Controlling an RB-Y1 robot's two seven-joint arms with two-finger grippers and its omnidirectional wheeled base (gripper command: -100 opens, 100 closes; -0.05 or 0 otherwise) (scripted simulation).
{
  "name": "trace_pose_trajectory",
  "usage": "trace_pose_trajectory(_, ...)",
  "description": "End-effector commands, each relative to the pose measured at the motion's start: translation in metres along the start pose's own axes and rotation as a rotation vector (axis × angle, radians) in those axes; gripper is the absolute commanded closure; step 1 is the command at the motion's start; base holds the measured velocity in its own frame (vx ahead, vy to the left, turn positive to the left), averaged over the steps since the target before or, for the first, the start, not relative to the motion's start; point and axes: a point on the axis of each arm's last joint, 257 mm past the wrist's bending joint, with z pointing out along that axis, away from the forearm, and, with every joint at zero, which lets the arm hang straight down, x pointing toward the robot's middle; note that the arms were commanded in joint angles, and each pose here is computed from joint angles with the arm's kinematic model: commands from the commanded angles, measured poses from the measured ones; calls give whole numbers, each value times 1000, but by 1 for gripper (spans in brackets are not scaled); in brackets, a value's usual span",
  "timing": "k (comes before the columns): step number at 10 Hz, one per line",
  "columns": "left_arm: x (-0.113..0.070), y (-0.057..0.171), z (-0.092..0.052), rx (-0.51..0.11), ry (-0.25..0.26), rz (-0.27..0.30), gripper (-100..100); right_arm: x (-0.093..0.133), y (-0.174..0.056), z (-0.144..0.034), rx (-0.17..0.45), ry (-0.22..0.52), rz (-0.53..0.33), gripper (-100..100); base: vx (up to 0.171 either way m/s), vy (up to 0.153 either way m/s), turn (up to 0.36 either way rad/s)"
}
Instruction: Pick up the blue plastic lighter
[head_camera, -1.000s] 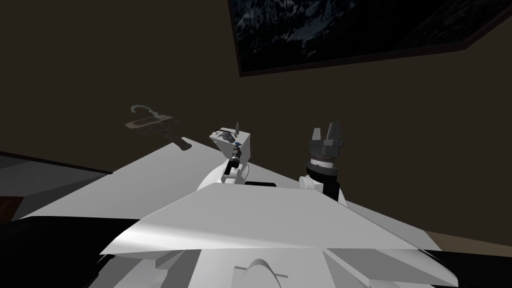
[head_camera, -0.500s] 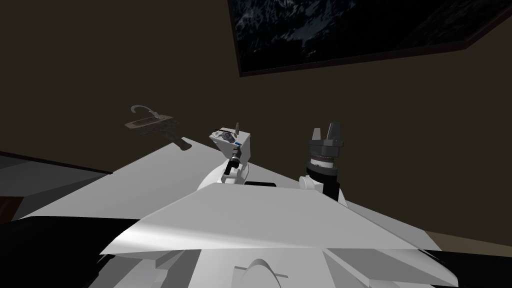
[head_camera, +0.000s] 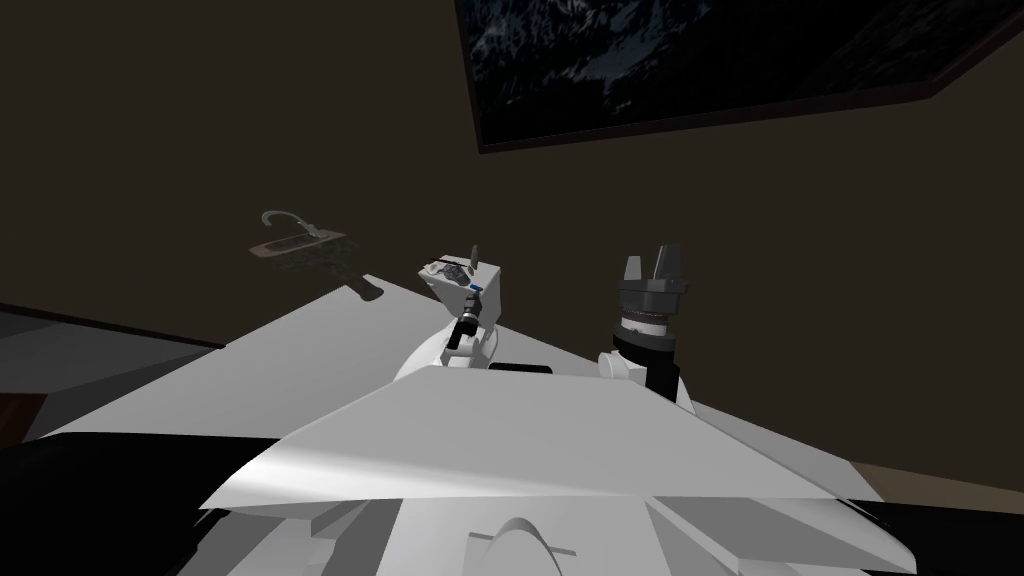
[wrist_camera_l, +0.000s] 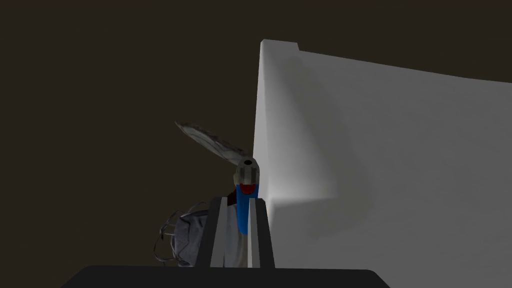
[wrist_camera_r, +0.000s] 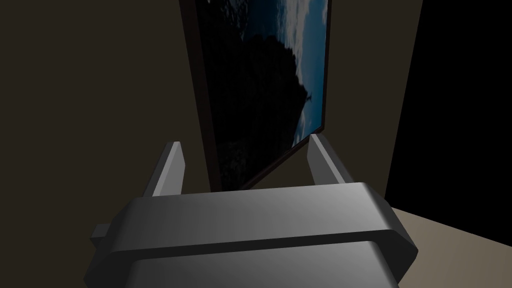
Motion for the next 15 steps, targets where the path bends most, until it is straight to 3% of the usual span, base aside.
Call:
trace_pose_trajectory(1,-11,2,1,-21,3,23,-100,0,0,0,0,0,0,0,-4,6,-10)
trace_pose_trajectory(5,-41,-2,6,-83,-3,44,-100,0,0,0,0,0,0,0,-15,13,-14)
trace_pose_trajectory(14,-68,-4,9,-203,-19,15,-100,0,0,0,0,0,0,0,-16,13,-9)
trace_pose_trajectory(15,-74,-15,11,-198,-21,3,-100,0,0,0,0,0,0,0,-24,17,-10)
